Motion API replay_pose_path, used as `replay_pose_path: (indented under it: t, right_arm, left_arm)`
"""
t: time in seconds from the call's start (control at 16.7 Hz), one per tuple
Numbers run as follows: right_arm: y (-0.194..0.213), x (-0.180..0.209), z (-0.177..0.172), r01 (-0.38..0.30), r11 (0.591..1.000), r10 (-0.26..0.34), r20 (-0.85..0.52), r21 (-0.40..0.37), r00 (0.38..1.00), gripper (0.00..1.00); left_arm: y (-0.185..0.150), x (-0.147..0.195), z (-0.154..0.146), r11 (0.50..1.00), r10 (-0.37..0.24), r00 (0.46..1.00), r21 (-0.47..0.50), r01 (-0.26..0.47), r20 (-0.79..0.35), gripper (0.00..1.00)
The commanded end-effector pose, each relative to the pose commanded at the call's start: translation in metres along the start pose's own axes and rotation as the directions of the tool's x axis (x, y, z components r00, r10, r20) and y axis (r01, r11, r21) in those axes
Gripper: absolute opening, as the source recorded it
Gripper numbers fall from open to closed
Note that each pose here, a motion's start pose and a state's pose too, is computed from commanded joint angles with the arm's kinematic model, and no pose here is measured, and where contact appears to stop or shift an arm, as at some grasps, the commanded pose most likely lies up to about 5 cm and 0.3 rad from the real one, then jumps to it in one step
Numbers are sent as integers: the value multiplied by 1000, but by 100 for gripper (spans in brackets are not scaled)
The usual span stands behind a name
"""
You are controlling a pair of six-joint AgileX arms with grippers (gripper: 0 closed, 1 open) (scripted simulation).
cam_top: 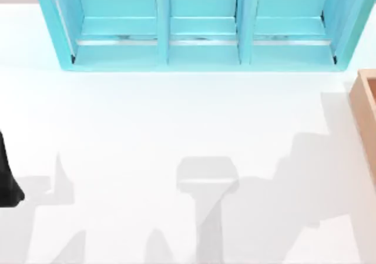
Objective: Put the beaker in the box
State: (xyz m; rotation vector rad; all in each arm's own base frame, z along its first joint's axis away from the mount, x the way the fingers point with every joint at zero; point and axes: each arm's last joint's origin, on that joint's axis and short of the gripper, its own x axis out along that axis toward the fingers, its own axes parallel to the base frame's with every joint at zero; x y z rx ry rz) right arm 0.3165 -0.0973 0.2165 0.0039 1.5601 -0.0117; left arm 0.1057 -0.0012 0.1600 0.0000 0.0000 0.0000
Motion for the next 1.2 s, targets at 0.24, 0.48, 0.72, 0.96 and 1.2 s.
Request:
replay_pose_path:
  t: [0.24,0.48,0.72,0.96,1.2]
  right_arm:
    - [0,0,0,0,1000,0,0,0,1000,23]
    - [0,0,0,0,1000,0,0,0,1000,53]
    - [0,0,0,0,1000,0,0,0,1000,83]
    - [0,0,0,0,1000,0,0,0,1000,100]
    - [0,0,0,0,1000,0,0,0,1000,100]
  left_arm:
    - [0,0,0,1000,0,1000,0,0,0,100]
    - [0,0,0,1000,0,1000,0,0,0,100]
    - [0,0,0,1000,0,1000,0,0,0,100]
    - [0,0,0,1000,0,1000,0,0,0,100]
    - [0,0,0,1000,0,1000,0,0,0,100]
